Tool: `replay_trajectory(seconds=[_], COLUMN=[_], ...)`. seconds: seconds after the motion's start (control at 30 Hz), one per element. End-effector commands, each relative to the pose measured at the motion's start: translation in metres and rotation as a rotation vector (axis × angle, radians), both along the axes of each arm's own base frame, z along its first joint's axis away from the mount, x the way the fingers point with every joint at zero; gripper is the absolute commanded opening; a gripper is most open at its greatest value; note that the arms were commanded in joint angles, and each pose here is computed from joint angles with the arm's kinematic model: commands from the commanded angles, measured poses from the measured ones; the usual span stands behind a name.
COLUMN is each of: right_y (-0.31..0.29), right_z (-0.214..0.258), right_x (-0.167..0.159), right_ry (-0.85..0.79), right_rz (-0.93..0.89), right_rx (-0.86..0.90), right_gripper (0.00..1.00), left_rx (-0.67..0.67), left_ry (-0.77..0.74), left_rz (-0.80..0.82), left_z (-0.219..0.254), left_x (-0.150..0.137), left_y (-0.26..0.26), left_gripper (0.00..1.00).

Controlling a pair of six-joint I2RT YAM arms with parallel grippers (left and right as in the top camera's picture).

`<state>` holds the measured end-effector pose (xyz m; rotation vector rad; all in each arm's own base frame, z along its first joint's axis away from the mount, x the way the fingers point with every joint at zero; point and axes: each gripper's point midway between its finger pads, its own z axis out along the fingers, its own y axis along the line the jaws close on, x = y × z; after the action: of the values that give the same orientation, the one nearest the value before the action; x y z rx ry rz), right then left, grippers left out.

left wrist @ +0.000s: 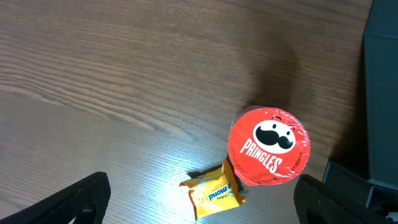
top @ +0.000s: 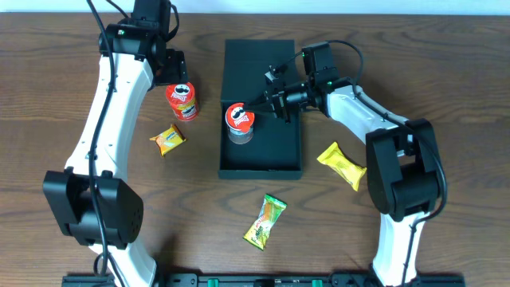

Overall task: Pack container
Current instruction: 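Lower the can into the box, tip it over, release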

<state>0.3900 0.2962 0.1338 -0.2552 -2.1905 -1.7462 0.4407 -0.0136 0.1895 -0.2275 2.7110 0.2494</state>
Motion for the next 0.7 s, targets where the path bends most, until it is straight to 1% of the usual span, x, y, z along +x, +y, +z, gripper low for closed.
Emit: replay_trajectory(seconds=[0.0, 0.2, 0.67], right_y=[0.001, -0.001, -0.014], right_z=[-0.005, -0.015, -0.048], right_x=[0.0, 0.001, -0.003], right_ry=[-0.025, -0.038, -0.032], right_rz=[0.002, -0.015, -0.053], right_rx=[-0.009, -0.055, -0.224], right_gripper=[0.02, 0.02, 0.01], left_rx=[0.008, 0.008, 0.008], left_ry=[-0.017, -0.017, -0.017], left_rz=[-0.008, -0.008, -0.008], left_z=[0.007, 0.007, 0.007], left_x=[0.004, 0.004, 0.004], left_y=[0.0, 0.0, 0.0], left_gripper=[0.95, 0.95, 0.96])
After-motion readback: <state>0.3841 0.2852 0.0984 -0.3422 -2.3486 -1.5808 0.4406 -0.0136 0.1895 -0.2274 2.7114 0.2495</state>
